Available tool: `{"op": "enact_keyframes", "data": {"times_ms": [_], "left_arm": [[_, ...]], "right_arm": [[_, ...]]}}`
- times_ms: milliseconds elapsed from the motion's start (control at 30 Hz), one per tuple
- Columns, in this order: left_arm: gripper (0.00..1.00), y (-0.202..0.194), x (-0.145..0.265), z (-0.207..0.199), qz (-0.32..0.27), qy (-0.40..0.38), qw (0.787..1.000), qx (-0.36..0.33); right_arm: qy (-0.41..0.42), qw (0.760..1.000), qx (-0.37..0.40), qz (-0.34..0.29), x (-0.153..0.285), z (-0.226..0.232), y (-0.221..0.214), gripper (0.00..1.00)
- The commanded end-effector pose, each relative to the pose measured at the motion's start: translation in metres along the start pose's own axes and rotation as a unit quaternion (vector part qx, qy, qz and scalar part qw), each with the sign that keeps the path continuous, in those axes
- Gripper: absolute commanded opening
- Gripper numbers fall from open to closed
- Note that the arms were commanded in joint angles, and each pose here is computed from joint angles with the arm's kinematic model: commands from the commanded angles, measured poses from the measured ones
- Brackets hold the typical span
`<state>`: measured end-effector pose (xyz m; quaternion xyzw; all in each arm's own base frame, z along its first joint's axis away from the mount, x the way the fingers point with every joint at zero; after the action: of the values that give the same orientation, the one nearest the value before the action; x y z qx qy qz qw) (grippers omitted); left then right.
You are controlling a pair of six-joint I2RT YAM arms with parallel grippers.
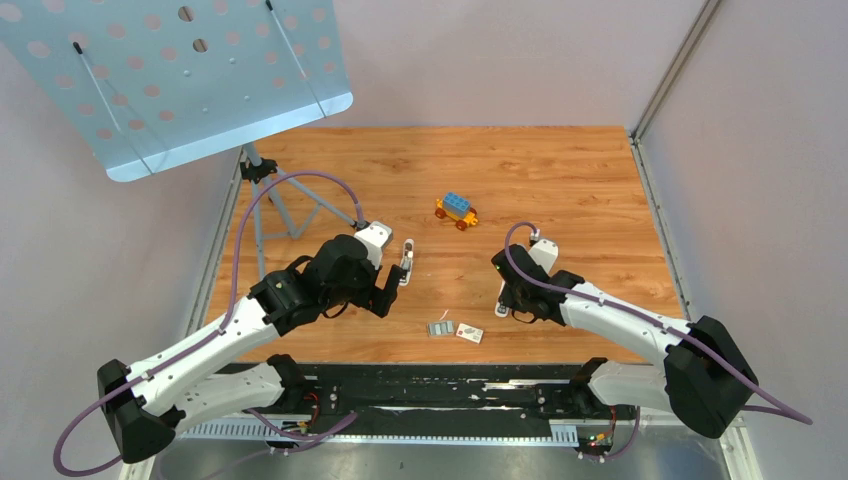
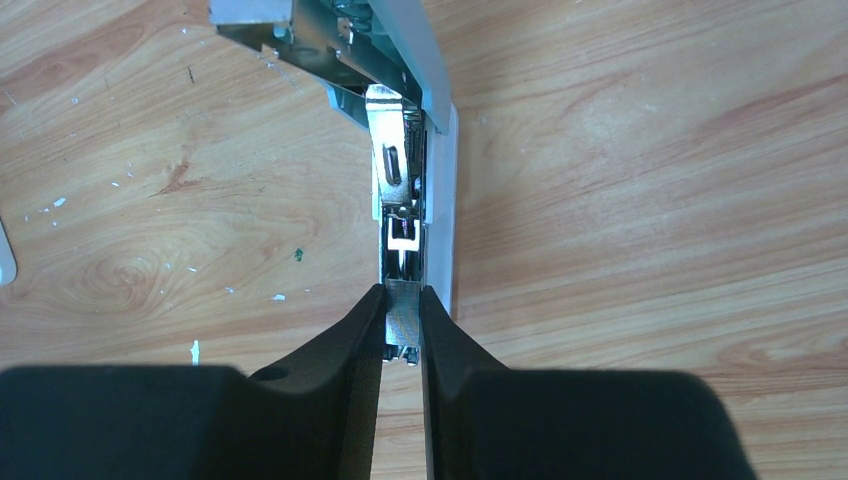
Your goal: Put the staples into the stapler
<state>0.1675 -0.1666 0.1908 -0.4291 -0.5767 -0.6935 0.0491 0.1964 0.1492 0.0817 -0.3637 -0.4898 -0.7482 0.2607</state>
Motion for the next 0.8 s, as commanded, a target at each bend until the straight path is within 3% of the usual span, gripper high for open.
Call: {"op": "enact_keyframes", "data": {"times_ms": [0,767], "left_arm": [[1.00,-0.0040,0.0024,0.0043,-0.001,0.008,1.000,-0.002],[1.00,-0.0031,0.0050,0.0054,-0.007,0.010,1.000,0.000]], "right_arm": [[-0.011,1.000,-0.008,-0.017,0.0003,-0.0027,0.0091,0.20],[-0.020,1.000,-0.005,-0.021,0.0009,-0.0018,0.0134,0.20]]}}
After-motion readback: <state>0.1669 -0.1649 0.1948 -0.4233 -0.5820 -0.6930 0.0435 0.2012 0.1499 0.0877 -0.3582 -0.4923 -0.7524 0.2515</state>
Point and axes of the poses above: each gripper's point midway between its finger pads, its own x axis back along the fingers, its own z axis along the line the jaws close on, y = z × x, the point moved 4 cm from there along x, back along the fingers, and after that the axes turned 1 degree about -x, right-handed, at the moved point
